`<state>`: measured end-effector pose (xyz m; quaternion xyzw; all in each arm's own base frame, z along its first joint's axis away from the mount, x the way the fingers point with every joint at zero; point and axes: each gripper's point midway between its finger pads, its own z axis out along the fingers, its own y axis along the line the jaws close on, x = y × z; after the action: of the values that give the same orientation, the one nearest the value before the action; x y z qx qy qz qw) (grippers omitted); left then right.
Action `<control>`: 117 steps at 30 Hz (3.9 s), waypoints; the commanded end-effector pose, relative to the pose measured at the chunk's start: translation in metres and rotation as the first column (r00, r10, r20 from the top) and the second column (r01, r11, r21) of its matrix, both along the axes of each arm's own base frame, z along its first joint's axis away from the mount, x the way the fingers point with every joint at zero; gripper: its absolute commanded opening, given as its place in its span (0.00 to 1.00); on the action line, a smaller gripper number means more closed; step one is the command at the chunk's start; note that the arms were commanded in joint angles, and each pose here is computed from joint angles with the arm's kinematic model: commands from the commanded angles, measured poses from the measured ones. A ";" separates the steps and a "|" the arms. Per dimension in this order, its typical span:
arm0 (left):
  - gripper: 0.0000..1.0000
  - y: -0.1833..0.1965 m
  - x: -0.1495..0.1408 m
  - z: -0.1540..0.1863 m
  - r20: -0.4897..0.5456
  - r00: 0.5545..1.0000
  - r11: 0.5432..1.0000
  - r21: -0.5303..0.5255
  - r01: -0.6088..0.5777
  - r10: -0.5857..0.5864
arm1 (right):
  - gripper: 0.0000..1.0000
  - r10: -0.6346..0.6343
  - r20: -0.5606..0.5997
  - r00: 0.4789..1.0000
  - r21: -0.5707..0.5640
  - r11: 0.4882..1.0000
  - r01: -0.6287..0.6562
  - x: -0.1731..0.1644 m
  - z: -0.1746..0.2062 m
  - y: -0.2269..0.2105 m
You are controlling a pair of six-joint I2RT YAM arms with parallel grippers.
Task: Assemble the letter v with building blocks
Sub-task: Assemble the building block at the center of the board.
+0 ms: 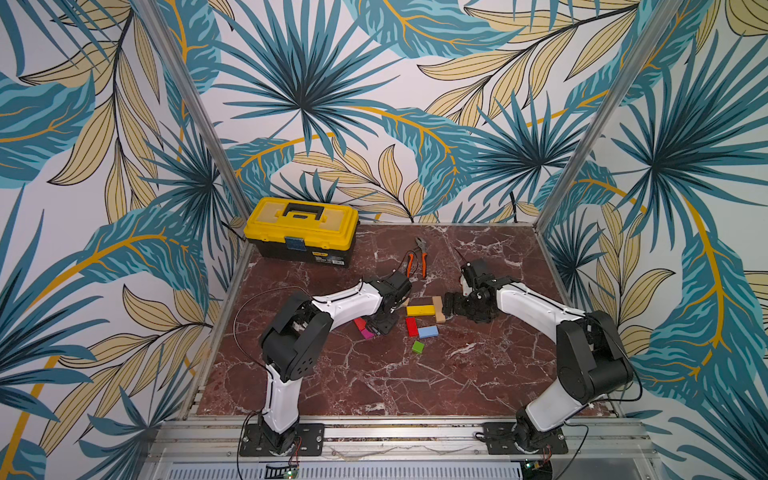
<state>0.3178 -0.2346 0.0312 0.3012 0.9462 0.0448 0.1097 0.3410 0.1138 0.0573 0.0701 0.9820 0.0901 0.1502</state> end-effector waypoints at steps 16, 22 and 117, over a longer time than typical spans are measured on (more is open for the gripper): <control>0.66 0.003 0.010 0.023 0.057 0.998 0.999 -0.024 -0.023 0.025 | 1.00 0.004 -0.016 1.000 -0.012 1.000 -0.004 -0.003 -0.002 -0.003; 0.67 0.007 0.015 0.029 0.080 0.996 0.999 -0.022 -0.036 0.038 | 1.00 0.002 -0.017 1.000 -0.011 1.000 -0.003 -0.003 -0.003 -0.003; 0.97 0.147 0.047 0.180 0.313 0.733 0.766 -0.483 -0.425 0.604 | 0.99 0.570 -0.017 0.822 0.317 0.783 -0.536 0.002 -0.008 0.261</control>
<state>0.3651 -0.0904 0.2064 -0.0159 0.9344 -0.0352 0.3542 0.3479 0.3693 0.0533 -0.1917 0.9417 0.2696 0.0610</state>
